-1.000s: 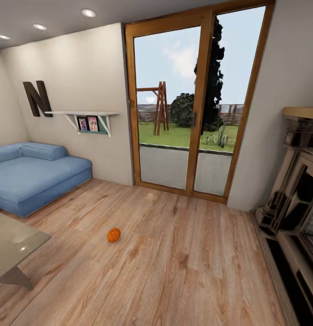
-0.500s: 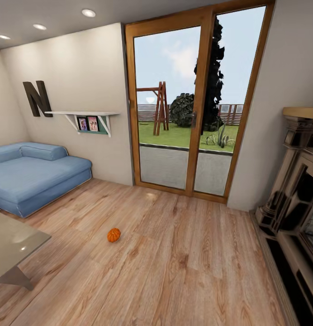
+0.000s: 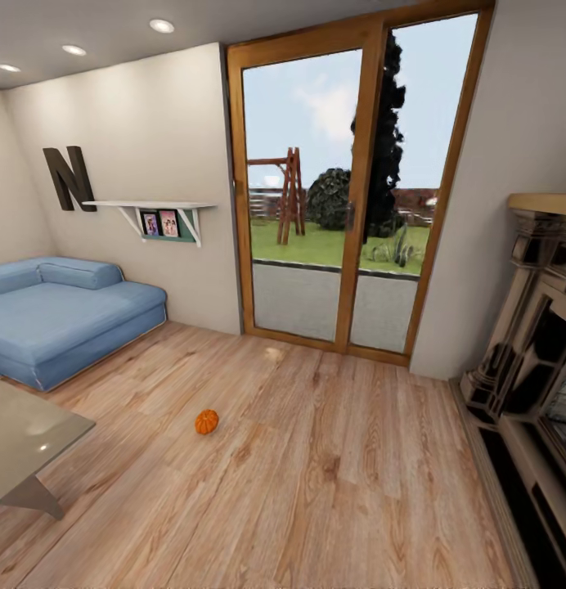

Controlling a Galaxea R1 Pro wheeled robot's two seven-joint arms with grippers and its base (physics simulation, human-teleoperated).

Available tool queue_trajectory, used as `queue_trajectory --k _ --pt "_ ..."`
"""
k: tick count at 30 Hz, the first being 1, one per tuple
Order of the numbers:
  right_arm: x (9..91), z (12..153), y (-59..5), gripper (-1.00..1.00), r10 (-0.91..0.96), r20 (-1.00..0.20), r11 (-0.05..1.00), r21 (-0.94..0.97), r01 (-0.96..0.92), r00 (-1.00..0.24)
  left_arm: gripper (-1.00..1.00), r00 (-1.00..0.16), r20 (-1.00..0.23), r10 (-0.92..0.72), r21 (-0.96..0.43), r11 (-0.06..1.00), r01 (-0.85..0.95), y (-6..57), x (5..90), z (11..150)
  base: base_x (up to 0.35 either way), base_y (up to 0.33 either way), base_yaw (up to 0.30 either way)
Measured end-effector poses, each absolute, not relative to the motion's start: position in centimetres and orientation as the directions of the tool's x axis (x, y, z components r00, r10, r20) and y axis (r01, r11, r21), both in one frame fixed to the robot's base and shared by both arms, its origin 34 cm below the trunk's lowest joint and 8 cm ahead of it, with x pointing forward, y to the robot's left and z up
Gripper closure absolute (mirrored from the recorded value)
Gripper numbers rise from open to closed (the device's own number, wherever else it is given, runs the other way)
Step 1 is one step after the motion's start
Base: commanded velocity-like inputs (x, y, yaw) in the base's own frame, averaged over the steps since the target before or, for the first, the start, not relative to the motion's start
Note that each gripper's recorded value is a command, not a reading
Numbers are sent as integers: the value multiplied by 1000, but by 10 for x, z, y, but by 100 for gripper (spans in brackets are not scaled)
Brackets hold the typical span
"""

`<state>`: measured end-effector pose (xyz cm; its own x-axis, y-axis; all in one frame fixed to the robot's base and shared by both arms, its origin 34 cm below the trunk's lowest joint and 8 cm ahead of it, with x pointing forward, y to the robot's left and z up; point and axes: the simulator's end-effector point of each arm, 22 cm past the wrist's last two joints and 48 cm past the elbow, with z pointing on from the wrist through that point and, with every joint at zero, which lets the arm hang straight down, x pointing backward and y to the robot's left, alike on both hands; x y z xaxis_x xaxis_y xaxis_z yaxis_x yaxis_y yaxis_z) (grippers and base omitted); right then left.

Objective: Place each of the two pumpkins and all three candles from the living room inside a cabinet in the living room (use any cabinet), then make sure every cabinet is closed, and position the cauldron so it is next to a table in the living room.

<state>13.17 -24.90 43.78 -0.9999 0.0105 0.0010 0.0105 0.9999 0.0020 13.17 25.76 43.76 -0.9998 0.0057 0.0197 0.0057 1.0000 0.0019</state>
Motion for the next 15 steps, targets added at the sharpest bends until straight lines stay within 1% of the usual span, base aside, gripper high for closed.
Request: queue_trajectory --k 11,15 --pt "132 438 -249 -100 11 -1 1000 1 11 -1000 -100 -1000 14 6 2 1000 6 258 133 438 -6 0 0" --pt "132 438 -249 -100 11 -1 1000 1 11 -1000 -100 -1000 14 6 2 1000 6 258 133 438 -117 0 0"
